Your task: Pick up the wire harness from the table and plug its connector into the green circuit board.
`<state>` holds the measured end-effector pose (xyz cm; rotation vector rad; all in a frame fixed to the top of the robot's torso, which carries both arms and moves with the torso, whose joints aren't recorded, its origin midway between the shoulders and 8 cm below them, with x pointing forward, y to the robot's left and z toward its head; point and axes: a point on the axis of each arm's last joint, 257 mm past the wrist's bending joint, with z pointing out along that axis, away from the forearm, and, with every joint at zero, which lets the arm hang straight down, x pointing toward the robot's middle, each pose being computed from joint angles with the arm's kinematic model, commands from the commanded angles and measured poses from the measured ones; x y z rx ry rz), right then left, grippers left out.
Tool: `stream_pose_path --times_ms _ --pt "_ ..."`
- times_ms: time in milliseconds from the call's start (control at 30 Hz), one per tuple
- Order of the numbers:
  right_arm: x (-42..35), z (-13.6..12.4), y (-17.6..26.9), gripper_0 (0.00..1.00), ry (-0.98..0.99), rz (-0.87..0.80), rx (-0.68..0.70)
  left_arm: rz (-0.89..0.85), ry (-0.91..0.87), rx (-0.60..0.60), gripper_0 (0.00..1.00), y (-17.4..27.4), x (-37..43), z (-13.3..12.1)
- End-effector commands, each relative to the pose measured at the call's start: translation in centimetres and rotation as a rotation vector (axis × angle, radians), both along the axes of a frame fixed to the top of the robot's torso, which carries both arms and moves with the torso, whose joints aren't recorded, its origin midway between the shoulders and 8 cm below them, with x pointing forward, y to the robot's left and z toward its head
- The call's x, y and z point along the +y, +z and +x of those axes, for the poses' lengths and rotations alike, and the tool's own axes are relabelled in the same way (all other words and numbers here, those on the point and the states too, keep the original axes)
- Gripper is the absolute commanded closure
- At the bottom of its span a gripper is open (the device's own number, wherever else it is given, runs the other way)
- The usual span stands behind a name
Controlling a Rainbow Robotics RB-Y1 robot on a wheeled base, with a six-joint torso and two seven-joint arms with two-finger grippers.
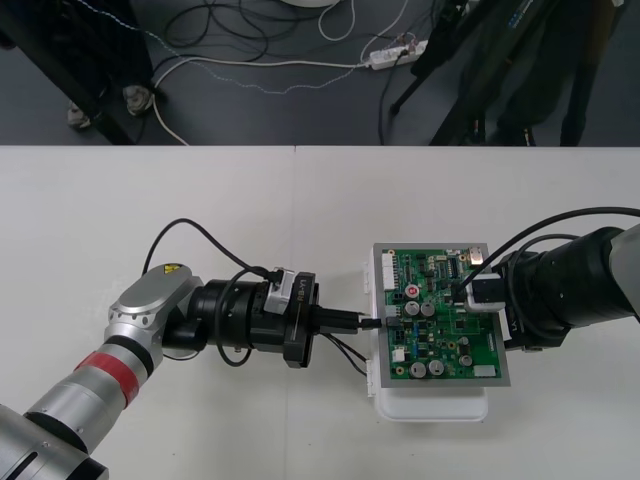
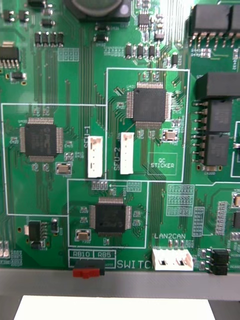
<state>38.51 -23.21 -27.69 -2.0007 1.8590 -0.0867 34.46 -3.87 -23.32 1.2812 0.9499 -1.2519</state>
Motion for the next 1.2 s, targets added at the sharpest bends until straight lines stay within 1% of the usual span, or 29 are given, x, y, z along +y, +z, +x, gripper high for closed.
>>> stream_pose_path --times_ms 33,200,633,1200 --pt "1.02 -0.89 -0.43 0.00 -0.026 0.021 0.025 0.009 -0.004 0.004 1.00 1.25 -2.33 0.97" --pt "0.96 -1.19 -0.73 0.00 -0.047 0.029 0.039 0.012 -0.001 0.001 1.00 1.41 -2.43 1.27" --pt "0.96 -1.52 -0.99 0.00 -0.082 0.044 0.058 0.018 -0.019 0.005 1.00 1.40 -2.88 0.90" --pt "0.87 -1.51 -0.94 0.00 -0.074 0.039 0.055 0.031 -0.031 -0.022 1.00 0.99 -3.09 0.52"
